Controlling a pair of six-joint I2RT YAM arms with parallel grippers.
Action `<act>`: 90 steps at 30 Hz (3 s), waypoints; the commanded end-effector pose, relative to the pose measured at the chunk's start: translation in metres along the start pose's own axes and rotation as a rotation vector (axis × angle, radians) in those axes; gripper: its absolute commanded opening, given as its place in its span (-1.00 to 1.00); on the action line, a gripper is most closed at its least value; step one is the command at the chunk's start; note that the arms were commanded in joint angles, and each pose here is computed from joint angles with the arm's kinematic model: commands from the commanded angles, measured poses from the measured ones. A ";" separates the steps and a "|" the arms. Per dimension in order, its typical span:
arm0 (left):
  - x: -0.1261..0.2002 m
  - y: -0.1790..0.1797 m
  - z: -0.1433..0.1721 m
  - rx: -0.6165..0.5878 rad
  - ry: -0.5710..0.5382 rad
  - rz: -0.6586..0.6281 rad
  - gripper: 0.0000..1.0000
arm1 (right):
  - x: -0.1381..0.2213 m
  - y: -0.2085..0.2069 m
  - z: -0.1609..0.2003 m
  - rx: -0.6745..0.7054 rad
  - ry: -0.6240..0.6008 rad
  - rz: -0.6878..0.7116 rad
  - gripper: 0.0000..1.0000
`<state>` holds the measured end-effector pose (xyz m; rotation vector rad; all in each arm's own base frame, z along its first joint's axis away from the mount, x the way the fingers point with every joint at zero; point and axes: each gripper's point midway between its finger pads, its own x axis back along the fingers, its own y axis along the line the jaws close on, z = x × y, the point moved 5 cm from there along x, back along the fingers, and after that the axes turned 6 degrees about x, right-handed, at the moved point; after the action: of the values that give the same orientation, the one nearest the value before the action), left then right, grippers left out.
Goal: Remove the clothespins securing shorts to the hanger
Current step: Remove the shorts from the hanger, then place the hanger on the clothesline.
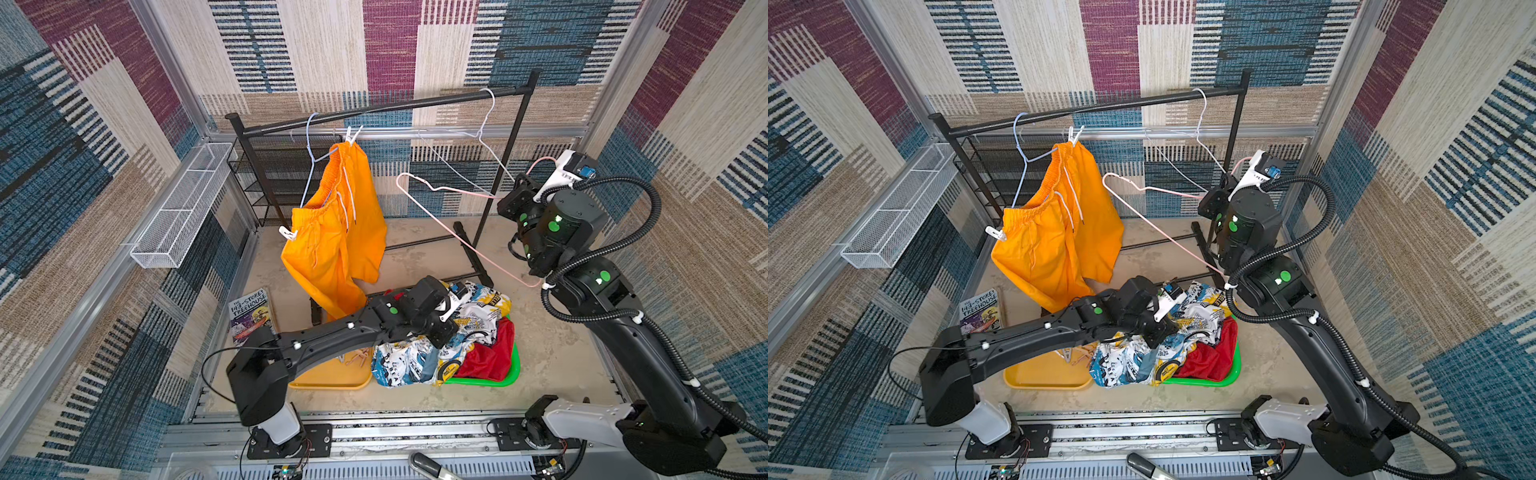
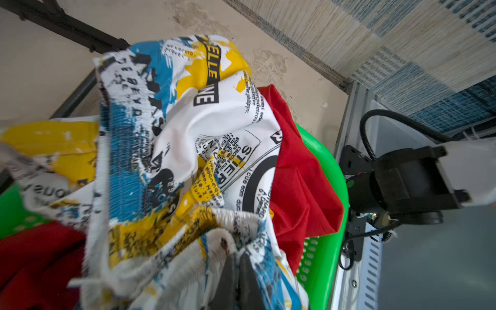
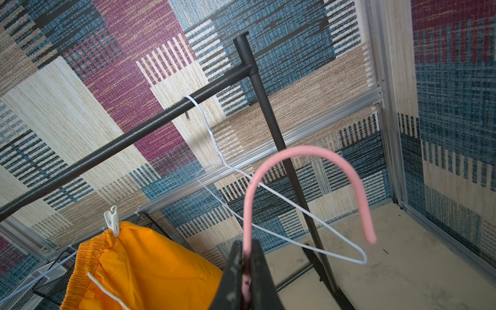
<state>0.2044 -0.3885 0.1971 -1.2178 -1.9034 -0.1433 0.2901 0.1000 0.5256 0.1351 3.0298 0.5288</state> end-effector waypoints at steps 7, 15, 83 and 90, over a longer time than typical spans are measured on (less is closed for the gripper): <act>-0.080 0.025 0.043 -0.023 0.243 -0.074 -1.00 | 0.001 -0.004 -0.001 0.030 -0.010 0.019 -1.00; -0.069 0.020 0.038 -0.033 0.231 -0.056 -1.00 | -0.008 0.004 0.024 0.078 0.045 -0.034 -1.00; 0.189 0.035 -0.017 -0.079 -0.104 0.067 -0.47 | 0.032 0.042 0.141 0.476 0.117 -0.753 -1.00; 0.192 0.035 -0.020 -0.066 -0.152 0.062 -0.78 | 0.031 0.043 0.141 0.468 0.115 -0.750 -1.00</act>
<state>0.2105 -0.2447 0.3257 -1.3442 -1.9734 -0.1282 0.2741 0.1892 0.3936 -0.9951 2.9689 -0.2734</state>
